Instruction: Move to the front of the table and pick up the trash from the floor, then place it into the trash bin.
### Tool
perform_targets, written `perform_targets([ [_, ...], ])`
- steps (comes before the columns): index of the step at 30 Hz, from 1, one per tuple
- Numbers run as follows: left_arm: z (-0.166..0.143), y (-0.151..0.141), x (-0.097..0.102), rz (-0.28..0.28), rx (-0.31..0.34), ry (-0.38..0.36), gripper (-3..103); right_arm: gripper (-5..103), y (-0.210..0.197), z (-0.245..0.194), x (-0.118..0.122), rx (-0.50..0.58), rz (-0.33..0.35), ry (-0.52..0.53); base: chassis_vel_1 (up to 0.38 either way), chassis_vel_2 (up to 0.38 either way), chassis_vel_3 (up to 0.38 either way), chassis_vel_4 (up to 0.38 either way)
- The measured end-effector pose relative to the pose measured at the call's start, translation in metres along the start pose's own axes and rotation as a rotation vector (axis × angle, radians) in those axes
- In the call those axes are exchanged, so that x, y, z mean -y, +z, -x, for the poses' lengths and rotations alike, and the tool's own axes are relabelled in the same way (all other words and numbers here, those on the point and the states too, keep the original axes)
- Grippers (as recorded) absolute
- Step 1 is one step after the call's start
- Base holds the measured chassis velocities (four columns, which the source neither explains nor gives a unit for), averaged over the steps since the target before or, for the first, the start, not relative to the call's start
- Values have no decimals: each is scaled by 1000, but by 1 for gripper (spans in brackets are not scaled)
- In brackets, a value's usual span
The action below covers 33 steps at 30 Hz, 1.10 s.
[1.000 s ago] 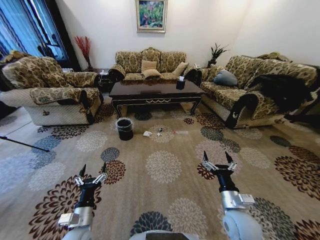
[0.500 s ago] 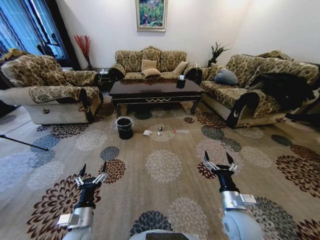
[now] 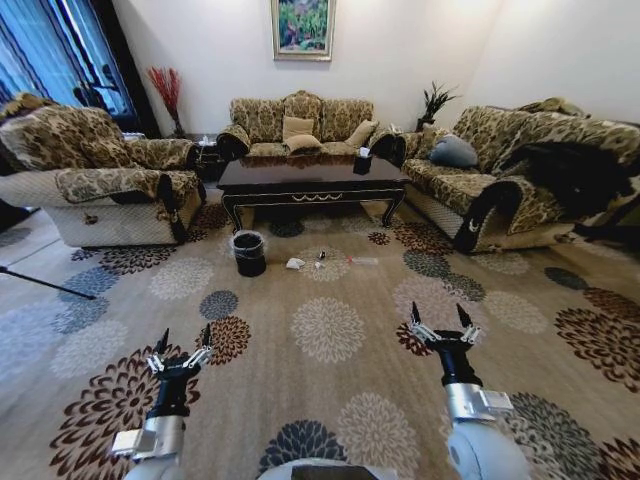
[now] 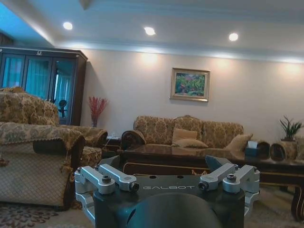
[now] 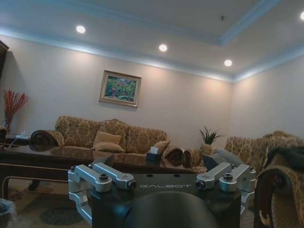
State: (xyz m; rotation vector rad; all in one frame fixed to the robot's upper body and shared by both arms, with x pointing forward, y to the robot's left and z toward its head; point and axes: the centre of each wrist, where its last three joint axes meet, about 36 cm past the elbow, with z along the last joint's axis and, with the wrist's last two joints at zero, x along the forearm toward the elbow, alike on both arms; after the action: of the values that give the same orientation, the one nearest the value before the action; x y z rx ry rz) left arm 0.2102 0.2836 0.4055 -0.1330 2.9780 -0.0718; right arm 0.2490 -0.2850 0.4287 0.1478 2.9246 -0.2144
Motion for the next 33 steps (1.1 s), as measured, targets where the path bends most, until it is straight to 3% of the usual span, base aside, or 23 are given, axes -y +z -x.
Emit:
perform_targets([
  [10, -1, -2, -1, 77, -38, 36, 100, 100, 3, 0, 5, -12, -38, -2, 0, 0, 0, 0],
  [20, 1, -19, 6, 71, -2, 49, 100, 100, 4, -2, 0, -22, -24, 0, 0, 0, 0, 0],
  [33, -3, -12, 1, 79, -9, 44, 100, 100, 3, -1, 0, -16, -21, -2, 0, 0, 0, 0],
])
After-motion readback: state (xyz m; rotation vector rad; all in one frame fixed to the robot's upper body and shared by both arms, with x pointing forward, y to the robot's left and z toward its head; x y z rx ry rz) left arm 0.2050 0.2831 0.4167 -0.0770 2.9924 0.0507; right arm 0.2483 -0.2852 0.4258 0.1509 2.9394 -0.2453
